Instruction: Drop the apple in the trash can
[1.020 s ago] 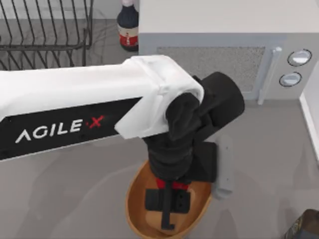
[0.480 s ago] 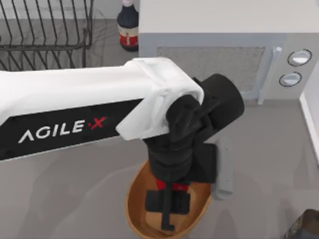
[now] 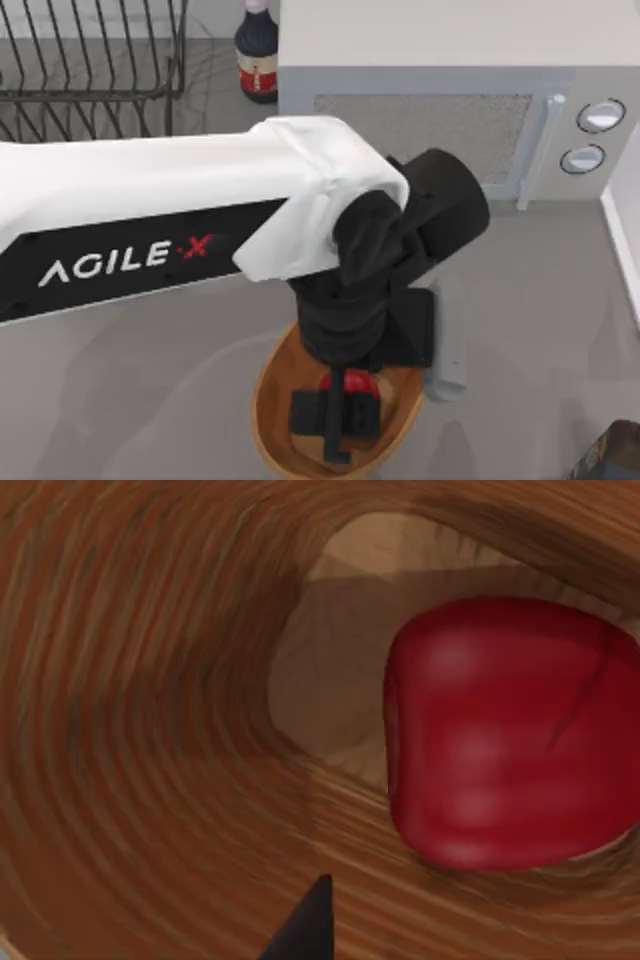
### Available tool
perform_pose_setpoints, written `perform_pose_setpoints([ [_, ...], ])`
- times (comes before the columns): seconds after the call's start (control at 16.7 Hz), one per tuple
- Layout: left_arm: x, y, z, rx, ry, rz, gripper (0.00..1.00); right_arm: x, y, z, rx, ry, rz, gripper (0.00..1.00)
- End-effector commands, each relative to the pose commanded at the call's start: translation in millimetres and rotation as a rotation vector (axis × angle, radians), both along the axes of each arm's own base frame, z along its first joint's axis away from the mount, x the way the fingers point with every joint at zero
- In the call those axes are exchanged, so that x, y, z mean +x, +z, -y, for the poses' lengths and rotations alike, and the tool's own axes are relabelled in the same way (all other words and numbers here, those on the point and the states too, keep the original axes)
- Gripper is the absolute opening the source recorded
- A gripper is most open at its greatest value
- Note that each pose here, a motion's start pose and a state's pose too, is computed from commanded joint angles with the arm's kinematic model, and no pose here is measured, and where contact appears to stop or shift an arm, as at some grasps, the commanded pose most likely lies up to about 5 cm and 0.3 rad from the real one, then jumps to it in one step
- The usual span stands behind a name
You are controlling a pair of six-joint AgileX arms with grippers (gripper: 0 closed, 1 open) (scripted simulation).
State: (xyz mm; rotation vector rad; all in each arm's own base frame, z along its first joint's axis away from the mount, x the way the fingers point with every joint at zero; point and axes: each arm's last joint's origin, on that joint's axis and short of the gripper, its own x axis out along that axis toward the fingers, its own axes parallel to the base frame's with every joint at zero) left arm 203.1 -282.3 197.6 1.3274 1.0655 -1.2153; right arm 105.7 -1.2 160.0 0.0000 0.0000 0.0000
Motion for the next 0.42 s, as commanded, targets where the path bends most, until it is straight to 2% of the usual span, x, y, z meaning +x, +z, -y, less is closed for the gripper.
perform_pose_setpoints([
  [0.06, 0.0, 0.0, 0.0, 0.0, 0.0, 0.0, 0.98, 0.0, 0.0, 0.0, 0.0, 0.0, 0.0, 1.0],
  [0.12, 0.0, 0.0, 0.0, 0.0, 0.0, 0.0, 1.0, 0.0, 0.0, 0.0, 0.0, 0.0, 0.0, 1.0],
  [0.42, 0.0, 0.0, 0.0, 0.0, 0.0, 0.0, 1.0, 0.0, 0.0, 0.0, 0.0, 0.0, 0.0, 1.0],
])
